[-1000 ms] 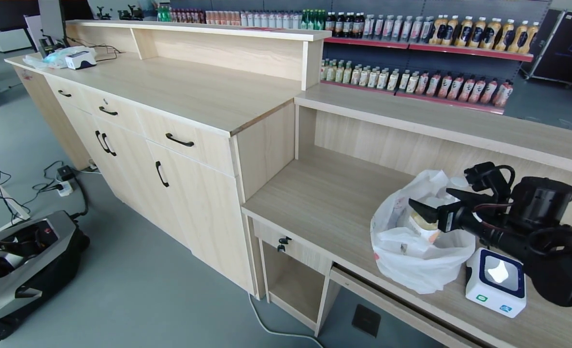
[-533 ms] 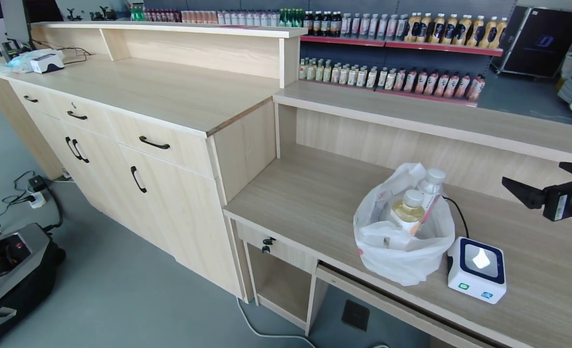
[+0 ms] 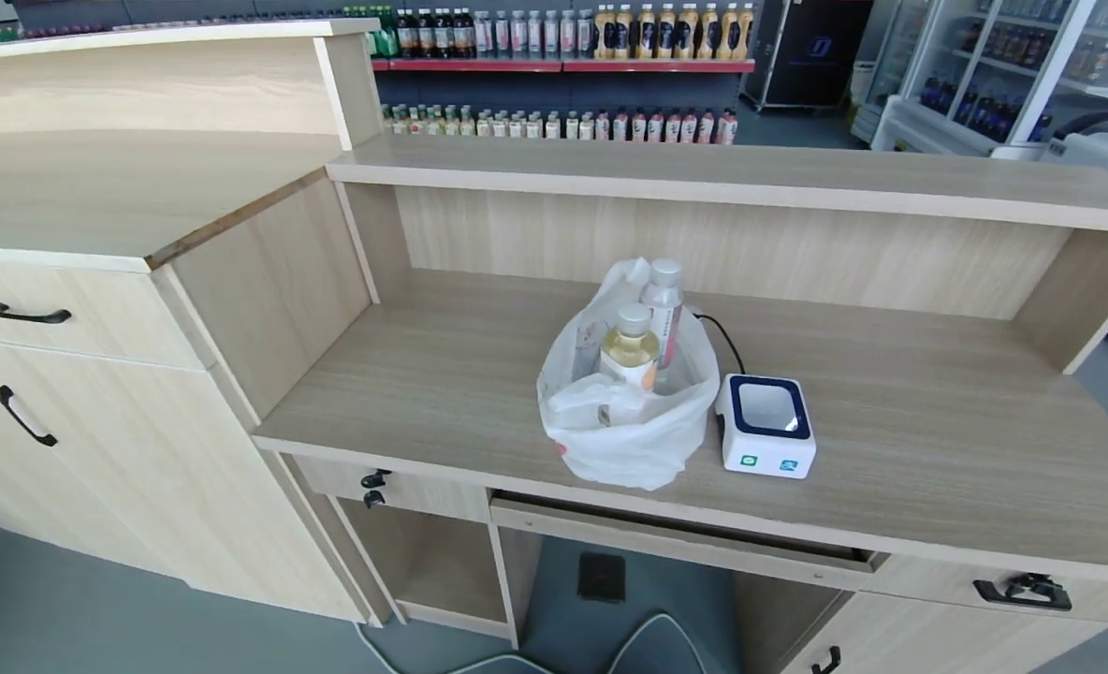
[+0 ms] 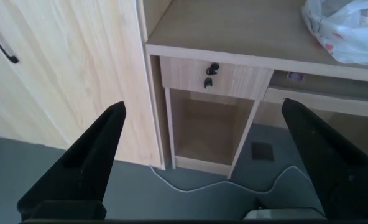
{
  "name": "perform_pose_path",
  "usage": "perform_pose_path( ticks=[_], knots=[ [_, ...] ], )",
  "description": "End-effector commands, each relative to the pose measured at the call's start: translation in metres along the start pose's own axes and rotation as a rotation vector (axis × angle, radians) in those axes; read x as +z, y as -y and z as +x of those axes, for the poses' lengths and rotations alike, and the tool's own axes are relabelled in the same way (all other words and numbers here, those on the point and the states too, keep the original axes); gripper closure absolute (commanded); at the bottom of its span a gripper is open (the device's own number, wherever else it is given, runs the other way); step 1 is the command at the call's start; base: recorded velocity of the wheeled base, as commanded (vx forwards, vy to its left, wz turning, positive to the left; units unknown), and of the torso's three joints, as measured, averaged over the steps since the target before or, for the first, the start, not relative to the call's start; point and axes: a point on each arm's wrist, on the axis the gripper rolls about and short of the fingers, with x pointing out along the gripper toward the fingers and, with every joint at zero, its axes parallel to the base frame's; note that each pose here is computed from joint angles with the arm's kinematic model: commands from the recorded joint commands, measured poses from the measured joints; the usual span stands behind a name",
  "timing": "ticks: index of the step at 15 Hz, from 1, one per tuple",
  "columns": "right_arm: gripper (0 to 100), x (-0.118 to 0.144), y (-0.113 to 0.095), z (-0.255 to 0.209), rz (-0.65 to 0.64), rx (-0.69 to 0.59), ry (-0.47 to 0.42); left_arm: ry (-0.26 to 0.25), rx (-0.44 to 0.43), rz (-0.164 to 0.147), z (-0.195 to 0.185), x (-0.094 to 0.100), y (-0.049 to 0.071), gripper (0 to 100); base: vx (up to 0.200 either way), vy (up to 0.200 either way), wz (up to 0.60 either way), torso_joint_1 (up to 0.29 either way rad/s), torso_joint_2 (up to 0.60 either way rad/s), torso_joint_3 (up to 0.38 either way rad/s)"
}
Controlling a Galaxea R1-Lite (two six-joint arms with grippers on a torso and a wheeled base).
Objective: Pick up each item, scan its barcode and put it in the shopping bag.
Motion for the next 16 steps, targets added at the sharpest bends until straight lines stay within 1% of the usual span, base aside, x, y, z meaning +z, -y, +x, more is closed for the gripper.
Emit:
perform_pose_path(
  ticks=[1,2,3,5,7,8,9,10,11,13,15,16],
  knots=[
    [0,-0.003,-0.003,-0.025,-0.01,-0.018,0.043,0.0,0.0,0.0,0.0,0.0,0.0,0,0.0,0.0,0.0,-0.3,0.55,0.251],
    [0,-0.01,-0.005,-0.03,-0.014,-0.017,0.036,0.0,0.0,0.0,0.0,0.0,0.0,0,0.0,0.0,0.0,-0.266,0.5,0.217],
    [0,-0.022,-0.008,-0.046,-0.015,-0.018,0.04,-0.002,0.0,0.0,0.0,0.0,0.0,0,0.0,0.0,0.0,-0.144,0.27,0.124],
    [0,-0.034,-0.013,-0.064,-0.014,-0.021,0.055,0.0,0.0,0.0,0.0,0.0,0.0,0,0.0,0.0,0.0,-0.068,0.11,0.058],
    [0,-0.061,-0.021,-0.087,-0.005,-0.012,0.054,0.0,0.0,0.0,0.0,0.0,0.0,0,0.0,0.0,0.0,-0.016,0.03,0.016],
    [0,-0.076,-0.026,-0.094,0.013,0.005,0.046,-0.002,0.0,0.0,0.0,0.0,0.0,0,0.0,0.0,0.0,0.0,0.0,0.0],
    [0,-0.08,-0.027,-0.095,0.022,0.01,0.047,0.0,0.0,0.0,0.0,0.0,0.0,0,0.0,0.0,0.0,0.0,0.0,0.0],
    [0,-0.091,-0.029,-0.097,0.075,0.021,0.036,0.0,0.0,0.0,0.0,0.0,0.0,0,0.0,0.0,0.0,0.0,0.0,0.0],
    [0,-0.102,-0.033,-0.102,0.088,0.034,0.026,-0.002,0.0,0.0,0.0,0.0,0.0,0,0.0,0.0,0.0,0.0,0.0,0.0],
    [0,-0.119,-0.038,-0.114,0.086,0.08,0.048,0.0,0.0,0.0,0.0,0.0,0.0,0,0.0,0.0,0.0,0.0,0.0,0.0],
    [0,-0.142,-0.044,-0.126,0.079,0.137,0.07,0.0,0.0,0.0,0.0,0.0,0.0,0,0.0,0.0,0.0,0.0,0.0,0.0],
    [0,-0.153,-0.046,-0.138,0.059,0.156,0.125,0.0,0.0,0.0,0.0,0.0,0.0,0,0.0,0.0,0.0,0.0,0.0,0.0]
  ],
)
